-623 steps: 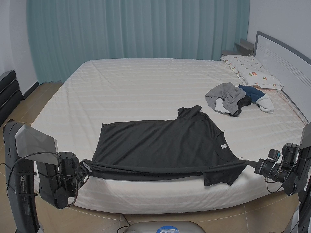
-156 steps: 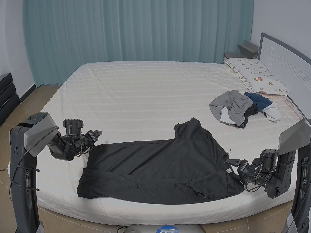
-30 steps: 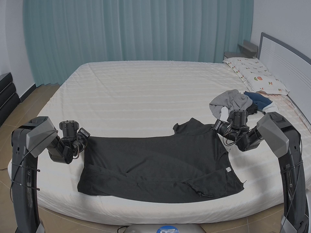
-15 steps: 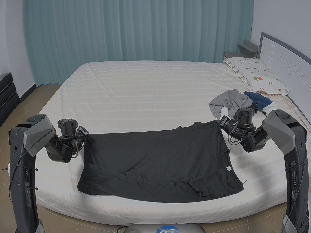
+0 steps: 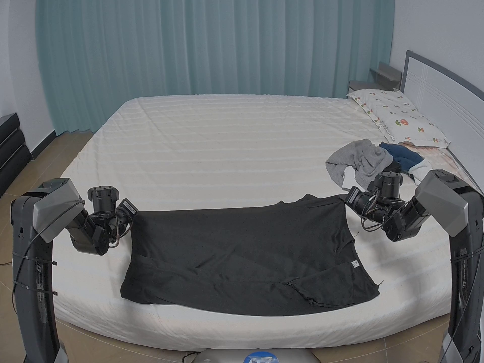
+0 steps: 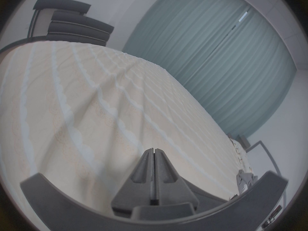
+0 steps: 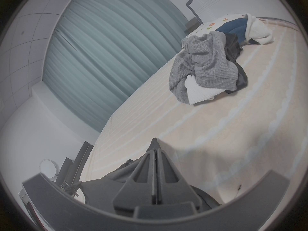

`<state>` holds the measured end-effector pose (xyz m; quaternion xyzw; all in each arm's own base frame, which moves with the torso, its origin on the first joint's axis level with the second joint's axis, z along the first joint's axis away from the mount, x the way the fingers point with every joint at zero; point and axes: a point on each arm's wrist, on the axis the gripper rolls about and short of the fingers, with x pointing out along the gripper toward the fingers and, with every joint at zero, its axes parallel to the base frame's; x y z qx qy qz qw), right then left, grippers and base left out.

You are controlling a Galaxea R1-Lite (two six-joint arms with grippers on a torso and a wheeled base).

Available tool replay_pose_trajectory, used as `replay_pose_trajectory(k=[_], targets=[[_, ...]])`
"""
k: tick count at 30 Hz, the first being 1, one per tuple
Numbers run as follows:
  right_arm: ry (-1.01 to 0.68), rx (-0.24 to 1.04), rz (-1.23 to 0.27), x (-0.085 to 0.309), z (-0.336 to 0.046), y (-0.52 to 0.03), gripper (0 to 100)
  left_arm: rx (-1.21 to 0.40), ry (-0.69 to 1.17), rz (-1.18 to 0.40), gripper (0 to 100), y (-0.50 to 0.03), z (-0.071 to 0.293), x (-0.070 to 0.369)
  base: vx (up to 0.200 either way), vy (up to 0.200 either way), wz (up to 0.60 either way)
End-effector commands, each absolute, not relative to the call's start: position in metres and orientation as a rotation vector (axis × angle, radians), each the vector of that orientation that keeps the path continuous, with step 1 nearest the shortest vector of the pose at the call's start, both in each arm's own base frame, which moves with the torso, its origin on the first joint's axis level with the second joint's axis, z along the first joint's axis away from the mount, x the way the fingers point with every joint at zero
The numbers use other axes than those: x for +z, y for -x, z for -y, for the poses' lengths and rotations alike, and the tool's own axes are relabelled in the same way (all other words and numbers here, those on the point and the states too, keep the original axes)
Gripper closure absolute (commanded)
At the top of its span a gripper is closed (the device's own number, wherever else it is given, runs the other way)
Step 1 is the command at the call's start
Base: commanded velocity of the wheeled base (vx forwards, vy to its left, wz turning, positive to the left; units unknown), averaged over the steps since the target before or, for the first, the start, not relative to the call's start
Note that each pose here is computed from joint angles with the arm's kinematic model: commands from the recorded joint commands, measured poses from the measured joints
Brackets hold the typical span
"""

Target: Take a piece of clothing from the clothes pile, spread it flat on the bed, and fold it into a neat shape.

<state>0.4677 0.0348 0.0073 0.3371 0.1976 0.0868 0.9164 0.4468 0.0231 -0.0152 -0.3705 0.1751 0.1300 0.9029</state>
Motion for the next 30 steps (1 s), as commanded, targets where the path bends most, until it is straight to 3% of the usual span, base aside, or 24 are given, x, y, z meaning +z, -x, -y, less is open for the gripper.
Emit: replay_pose_trajectory(k=[1,15,30], targets=[[-0.696,0.182,-0.401,0.020,-0.026,-0.460,100,0.255,0.735,-0.384,100,-0.438,-0.024,-0.011,0.000,0.000,0.00],[-0.650,0.246,-0.486,0.006,-0.022,-0.434,100,0.177,0.502,-0.349,100,-0.414,-0.024,-0.018,0.000,0.000,0.00],[-0.625,0.198,-0.321,-0.007,-0.034,-0.468,100,0.189,0.579,-0.281,100,-0.429,-0.027,-0.014,0.000,0.000,0.00]])
